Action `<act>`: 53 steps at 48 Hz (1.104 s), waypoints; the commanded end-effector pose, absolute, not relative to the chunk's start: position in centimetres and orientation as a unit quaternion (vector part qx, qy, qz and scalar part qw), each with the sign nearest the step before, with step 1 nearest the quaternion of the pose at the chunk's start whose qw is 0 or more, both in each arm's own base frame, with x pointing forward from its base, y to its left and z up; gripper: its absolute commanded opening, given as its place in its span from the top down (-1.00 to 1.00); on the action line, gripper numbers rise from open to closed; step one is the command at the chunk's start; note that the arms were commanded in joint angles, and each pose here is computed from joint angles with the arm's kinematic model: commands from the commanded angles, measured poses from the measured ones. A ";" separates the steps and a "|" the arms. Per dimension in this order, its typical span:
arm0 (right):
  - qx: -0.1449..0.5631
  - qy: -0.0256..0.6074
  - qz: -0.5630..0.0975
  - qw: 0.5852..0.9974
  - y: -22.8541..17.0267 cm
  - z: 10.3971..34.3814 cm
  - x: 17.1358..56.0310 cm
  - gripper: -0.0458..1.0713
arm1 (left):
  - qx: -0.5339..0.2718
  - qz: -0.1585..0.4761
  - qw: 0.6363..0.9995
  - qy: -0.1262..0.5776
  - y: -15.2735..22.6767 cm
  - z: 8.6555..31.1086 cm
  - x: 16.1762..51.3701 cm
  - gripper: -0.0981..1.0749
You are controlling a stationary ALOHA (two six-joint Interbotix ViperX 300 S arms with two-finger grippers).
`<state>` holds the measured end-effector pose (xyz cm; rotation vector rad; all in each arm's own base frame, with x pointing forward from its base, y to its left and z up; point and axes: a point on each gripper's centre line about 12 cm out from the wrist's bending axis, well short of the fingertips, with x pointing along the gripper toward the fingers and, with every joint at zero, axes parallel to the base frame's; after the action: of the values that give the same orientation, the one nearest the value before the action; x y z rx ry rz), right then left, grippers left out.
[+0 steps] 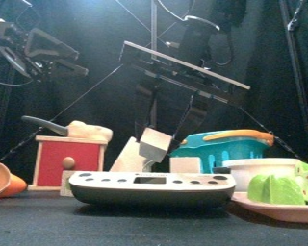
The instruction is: Place rice on stove
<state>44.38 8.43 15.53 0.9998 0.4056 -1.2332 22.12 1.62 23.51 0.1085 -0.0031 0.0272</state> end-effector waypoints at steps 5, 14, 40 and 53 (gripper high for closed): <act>0.460 0.169 -0.531 0.691 8.4 17.2 44.9 -0.45 | 0.054 0.014 0.998 -0.012 1.7 24.2 22.4 -0.81; 0.460 0.173 -0.535 0.687 8.4 16.7 44.9 -0.60 | 0.054 0.014 0.998 -0.012 1.7 24.2 22.4 -0.81; 0.452 0.165 -0.528 0.700 8.3 17.1 45.2 -0.63 | 0.054 0.015 0.998 -0.004 1.7 24.0 22.4 -0.81; 0.449 0.167 -0.521 0.707 8.5 17.1 45.1 -0.63 | 0.054 0.016 0.998 -0.001 1.7 23.9 22.4 -0.81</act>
<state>44.91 8.40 15.40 0.9731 0.3935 -1.1897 22.09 1.66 23.20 0.1081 0.0198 0.0293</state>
